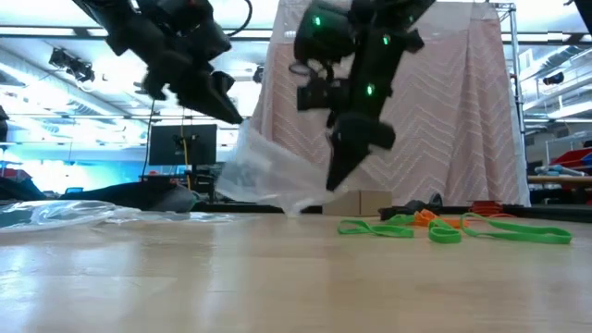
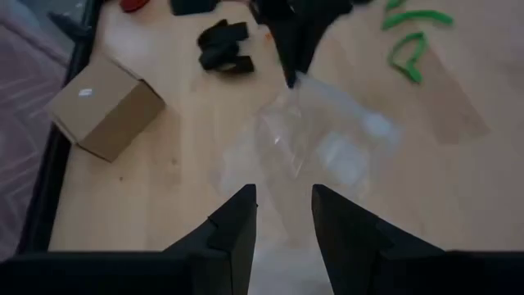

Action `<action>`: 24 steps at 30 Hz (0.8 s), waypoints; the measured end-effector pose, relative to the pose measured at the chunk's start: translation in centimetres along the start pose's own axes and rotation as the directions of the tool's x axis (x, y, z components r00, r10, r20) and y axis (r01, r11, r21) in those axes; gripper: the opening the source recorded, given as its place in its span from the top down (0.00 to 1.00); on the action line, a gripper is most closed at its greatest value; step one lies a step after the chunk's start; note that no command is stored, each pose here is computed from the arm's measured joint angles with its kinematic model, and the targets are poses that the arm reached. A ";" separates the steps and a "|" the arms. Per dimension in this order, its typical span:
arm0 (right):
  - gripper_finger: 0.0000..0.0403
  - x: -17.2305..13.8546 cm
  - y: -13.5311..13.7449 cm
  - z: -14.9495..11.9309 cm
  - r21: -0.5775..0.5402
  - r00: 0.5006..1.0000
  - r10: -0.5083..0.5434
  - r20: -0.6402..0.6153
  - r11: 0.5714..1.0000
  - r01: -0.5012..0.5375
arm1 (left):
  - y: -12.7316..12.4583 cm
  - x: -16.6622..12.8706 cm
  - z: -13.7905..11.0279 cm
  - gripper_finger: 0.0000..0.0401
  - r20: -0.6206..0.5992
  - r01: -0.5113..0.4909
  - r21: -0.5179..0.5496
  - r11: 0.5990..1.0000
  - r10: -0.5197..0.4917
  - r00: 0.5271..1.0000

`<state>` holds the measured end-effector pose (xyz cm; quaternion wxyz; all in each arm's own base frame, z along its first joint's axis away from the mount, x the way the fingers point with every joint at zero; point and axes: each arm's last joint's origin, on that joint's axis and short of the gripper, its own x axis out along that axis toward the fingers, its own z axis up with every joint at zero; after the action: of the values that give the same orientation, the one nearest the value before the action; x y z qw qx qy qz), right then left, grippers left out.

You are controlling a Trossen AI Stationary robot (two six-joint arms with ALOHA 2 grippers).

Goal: Sort rubber bands
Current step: Open the transparent zip bag

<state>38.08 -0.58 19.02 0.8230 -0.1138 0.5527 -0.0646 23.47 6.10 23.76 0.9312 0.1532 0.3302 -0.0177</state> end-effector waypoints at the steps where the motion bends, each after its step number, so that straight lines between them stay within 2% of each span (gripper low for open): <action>1: 1.00 -0.6 -0.4 0.1 -0.006 1.000 0.018 0.002 1.000 -0.018 | 0.0 -0.2 0.0 0.68 0.008 0.009 0.012 1.000 -0.009 1.000; 6: 1.00 -3.4 -2.8 -0.2 0.046 0.995 0.091 0.027 0.995 -0.092 | -0.2 -1.8 0.6 0.68 0.074 0.028 0.031 0.999 -0.030 0.997; 11: 1.00 -5.1 -3.9 -0.2 0.098 0.989 0.112 0.092 0.988 -0.121 | 0.0 -2.4 1.3 0.68 0.169 0.012 0.042 0.999 -0.019 0.985; 18: 1.00 -5.2 -3.9 -0.2 0.093 0.988 0.121 0.098 0.987 -0.130 | 0.0 -2.0 1.3 0.68 0.193 0.023 0.049 0.999 -0.033 0.981; 24: 1.00 -5.2 -4.0 -0.1 0.091 0.986 0.124 0.111 0.987 -0.135 | 0.3 -2.0 2.1 0.68 0.273 0.009 0.041 0.999 -0.020 0.962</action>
<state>36.10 -3.22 24.65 0.8580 -0.0402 0.5110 -0.0320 23.20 5.64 26.63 0.9645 0.1651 0.1993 -0.0518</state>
